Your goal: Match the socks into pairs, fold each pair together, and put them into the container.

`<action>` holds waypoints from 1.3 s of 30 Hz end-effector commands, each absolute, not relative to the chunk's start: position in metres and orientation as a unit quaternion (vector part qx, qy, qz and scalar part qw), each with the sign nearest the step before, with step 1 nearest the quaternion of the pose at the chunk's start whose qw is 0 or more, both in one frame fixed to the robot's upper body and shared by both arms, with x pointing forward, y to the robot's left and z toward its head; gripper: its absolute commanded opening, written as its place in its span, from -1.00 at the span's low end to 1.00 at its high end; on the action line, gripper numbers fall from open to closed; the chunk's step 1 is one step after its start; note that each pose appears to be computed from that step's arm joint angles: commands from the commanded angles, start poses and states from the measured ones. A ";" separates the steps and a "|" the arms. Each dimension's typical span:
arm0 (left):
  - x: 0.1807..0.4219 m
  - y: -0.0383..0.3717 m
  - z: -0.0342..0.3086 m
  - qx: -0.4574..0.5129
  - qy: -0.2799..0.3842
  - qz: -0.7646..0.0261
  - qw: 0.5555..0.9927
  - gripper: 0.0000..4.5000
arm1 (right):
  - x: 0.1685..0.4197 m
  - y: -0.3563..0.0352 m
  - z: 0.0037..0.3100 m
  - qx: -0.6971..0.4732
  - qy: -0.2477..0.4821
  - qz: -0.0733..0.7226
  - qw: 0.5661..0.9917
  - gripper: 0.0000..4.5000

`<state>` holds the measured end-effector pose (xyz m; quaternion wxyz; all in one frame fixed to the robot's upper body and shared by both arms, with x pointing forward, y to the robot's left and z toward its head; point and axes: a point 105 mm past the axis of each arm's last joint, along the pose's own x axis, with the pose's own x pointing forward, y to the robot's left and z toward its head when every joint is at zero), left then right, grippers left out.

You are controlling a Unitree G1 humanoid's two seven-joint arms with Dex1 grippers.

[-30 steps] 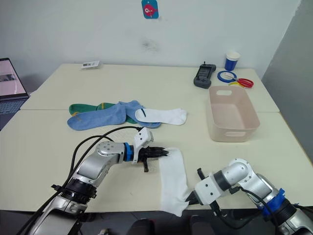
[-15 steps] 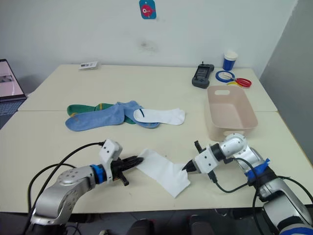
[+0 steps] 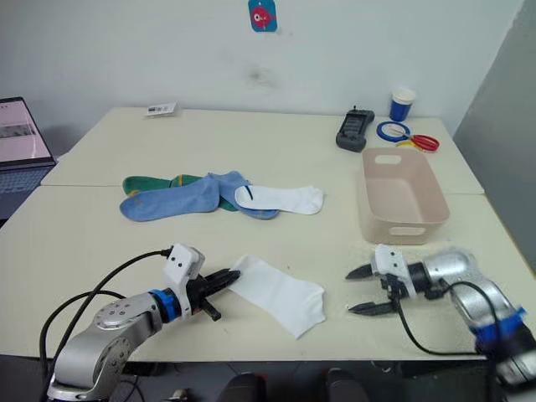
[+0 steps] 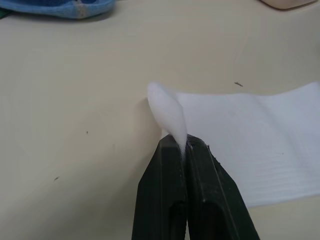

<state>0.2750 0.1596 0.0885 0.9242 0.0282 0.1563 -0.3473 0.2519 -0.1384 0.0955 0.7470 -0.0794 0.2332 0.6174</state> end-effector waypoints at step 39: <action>0.254 0.147 0.093 -0.025 0.097 -0.230 0.968 -1.00 | 0.327 -0.100 0.107 0.082 0.354 0.493 0.791 -0.98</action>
